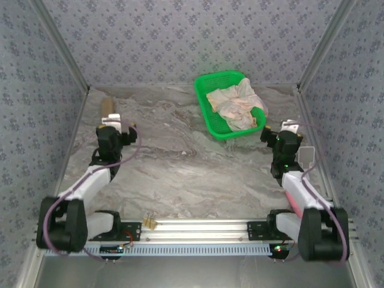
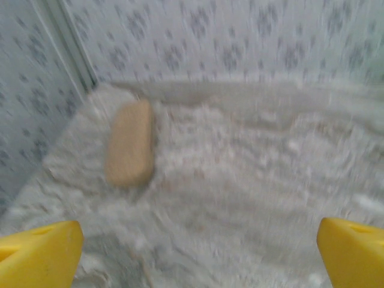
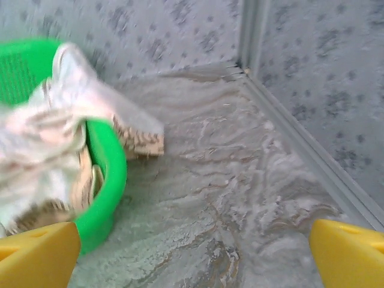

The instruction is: Fold the inside-out t-shirt

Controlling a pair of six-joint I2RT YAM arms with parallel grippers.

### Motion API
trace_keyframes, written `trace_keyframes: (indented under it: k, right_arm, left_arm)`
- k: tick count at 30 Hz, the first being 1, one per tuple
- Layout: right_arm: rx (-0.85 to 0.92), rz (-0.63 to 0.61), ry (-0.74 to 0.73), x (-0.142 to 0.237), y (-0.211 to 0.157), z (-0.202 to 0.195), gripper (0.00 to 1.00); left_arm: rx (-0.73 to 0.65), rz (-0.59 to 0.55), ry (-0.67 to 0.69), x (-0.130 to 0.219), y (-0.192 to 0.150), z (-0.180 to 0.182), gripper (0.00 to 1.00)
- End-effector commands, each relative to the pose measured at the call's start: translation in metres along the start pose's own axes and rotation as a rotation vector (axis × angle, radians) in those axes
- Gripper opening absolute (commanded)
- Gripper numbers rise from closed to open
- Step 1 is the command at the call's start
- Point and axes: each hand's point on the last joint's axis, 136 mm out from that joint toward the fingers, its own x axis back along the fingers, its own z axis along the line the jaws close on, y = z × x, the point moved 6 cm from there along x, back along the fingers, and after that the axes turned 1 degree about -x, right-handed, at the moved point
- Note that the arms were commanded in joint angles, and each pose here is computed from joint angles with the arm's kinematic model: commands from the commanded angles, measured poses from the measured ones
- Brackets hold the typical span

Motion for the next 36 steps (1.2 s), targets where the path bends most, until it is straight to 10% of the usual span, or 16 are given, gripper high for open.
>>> trace_keyframes:
  k: [1,4,8,28,31,36]
  right_arm:
    - [-0.253,0.122,-0.125,0.020,0.015,-0.018,1.00]
    - [-0.286,0.178,0.103,0.014,0.041,0.006,0.99]
    - [-0.069,0.310,0.221,-0.004,0.057,0.067,0.98]
    - [-0.144,0.660,-0.144,-0.142,-0.027,0.210,0.98]
    - [-0.130,0.669,-0.100,-0.164,-0.037,0.221,0.85]
    - [-0.056,0.484,0.031,-0.162,0.016,0.233,0.22]
  left_arm:
    - [0.096,0.114,0.026,0.026,0.015,0.007,1.00]
    - [0.301,0.145,0.058,0.037,0.023,0.013,1.00]
    - [0.428,0.274,-0.266,0.037,0.045,-0.023,1.00]
    - [0.248,0.373,-0.209,0.070,0.023,-0.023,1.00]
    - [0.250,0.379,-0.201,0.074,0.013,-0.021,1.00]
    - [0.275,0.354,-0.213,0.079,0.010,-0.020,1.00]
